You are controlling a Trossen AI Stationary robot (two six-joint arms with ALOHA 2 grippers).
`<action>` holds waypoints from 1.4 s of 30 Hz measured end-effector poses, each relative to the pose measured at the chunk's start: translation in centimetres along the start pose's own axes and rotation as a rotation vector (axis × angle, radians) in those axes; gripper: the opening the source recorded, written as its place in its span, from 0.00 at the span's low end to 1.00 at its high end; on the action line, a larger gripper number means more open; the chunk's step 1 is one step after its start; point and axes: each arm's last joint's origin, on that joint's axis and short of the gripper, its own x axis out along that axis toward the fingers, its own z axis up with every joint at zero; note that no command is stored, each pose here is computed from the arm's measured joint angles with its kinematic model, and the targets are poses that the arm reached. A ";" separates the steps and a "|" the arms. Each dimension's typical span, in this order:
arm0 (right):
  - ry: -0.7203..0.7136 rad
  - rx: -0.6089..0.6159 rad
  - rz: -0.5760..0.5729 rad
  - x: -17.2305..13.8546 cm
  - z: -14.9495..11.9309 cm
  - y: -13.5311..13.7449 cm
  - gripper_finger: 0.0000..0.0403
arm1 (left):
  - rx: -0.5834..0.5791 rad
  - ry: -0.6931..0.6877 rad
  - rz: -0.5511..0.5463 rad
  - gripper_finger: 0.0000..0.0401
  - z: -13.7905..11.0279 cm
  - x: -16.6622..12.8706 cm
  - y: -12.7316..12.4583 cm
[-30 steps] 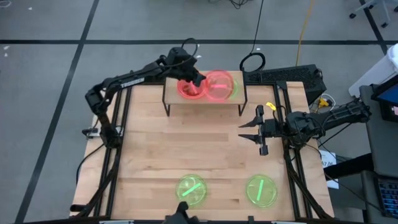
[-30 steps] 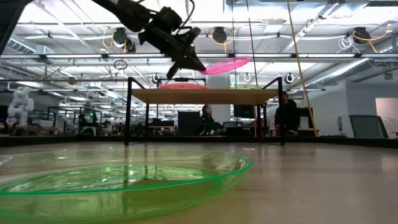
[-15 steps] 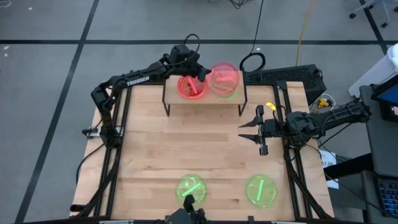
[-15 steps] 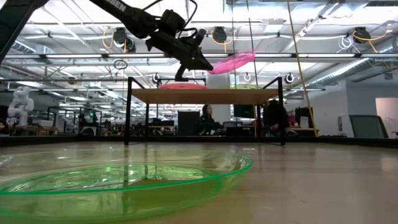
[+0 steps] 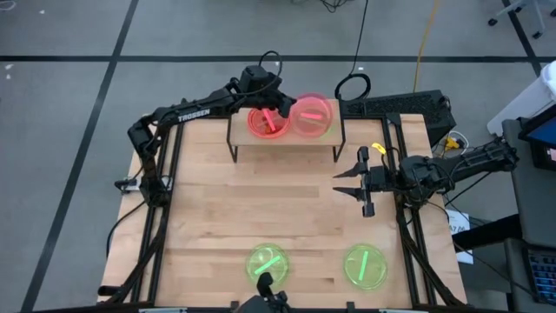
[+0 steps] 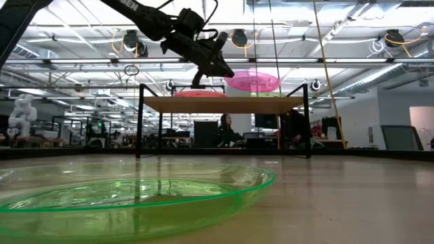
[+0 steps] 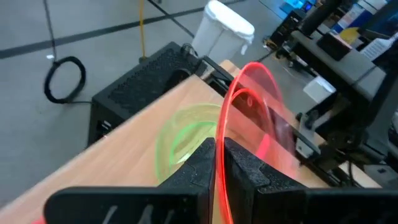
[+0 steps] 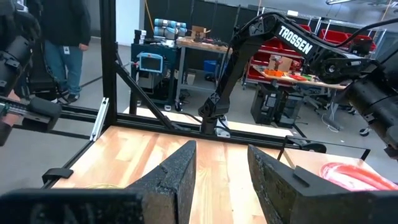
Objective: Place and stack plates onto a shelf
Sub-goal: Stack the red plate on top of the green plate
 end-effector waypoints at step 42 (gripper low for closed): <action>-0.007 0.014 -0.001 0.0 0.1 0.0 0.32 | 0.105 -0.078 0.126 0.08 -0.2 0.5 -1.4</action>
